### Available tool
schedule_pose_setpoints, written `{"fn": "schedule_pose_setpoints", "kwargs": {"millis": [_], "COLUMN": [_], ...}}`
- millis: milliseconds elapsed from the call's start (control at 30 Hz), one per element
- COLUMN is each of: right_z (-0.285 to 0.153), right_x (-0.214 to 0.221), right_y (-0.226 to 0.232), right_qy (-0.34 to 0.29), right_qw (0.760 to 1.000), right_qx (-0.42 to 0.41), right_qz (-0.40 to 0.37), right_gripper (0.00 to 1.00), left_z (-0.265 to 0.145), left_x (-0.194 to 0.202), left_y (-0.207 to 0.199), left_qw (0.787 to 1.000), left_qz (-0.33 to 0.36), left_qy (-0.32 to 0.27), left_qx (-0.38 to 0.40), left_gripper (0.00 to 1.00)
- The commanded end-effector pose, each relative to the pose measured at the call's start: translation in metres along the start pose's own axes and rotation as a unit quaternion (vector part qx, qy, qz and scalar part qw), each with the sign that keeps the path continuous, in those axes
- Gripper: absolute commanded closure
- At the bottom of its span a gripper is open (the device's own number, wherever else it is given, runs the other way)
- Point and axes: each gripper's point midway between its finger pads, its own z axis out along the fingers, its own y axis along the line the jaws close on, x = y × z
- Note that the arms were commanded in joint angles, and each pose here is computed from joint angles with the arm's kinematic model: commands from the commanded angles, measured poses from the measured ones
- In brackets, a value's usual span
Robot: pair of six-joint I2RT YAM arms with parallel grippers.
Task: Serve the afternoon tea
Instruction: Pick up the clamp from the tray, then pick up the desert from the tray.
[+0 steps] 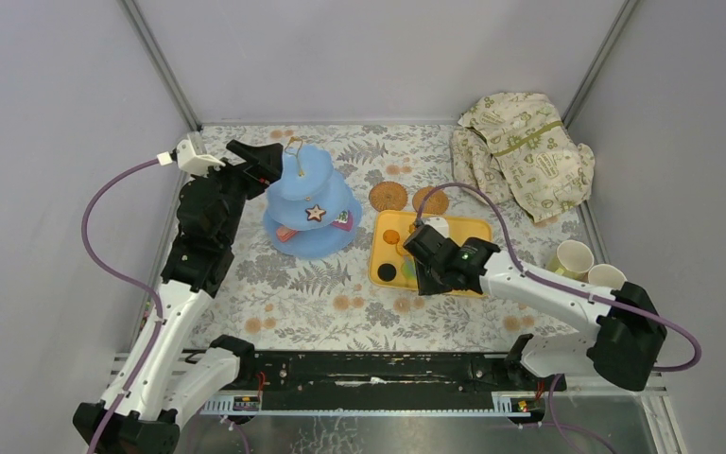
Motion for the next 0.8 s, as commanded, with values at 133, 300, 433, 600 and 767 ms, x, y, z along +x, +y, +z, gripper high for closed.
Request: {"fn": "schedule_pose_setpoints", "kwargs": {"millis": [133,300,433,600,767], "right_z": [-0.001,-0.001,0.0,0.001,0.005], "right_x": [0.02,0.027,0.034,0.039,0.044], "right_y": [0.01,0.005,0.0,-0.006,-0.008], "right_qy": [0.088,0.106,0.117,0.12,0.13], "right_qw": [0.995,0.993,0.992,0.992,0.99], "right_qx": [-0.048,-0.039,-0.032,-0.023,-0.019], "right_qz": [-0.028,-0.036,-0.041,-0.044,-0.05], "right_gripper": [0.75,0.75,0.75,0.75,0.75], "left_z": [-0.004,-0.003,-0.003,-0.001,0.001], "left_x": [-0.016,-0.014,-0.014,-0.012,-0.009], "left_y": [-0.012,-0.011,-0.01,-0.01,-0.009], "left_qw": [0.999,0.999,0.999,0.999,1.0], "left_qz": [-0.007,-0.008,-0.009,-0.011,-0.011], "left_qy": [-0.026,-0.024,-0.025,-0.022,-0.019], "left_qx": [0.022,0.022,0.022,0.022,0.022], "left_gripper": [0.06,0.06,0.06,0.06,0.06]}}
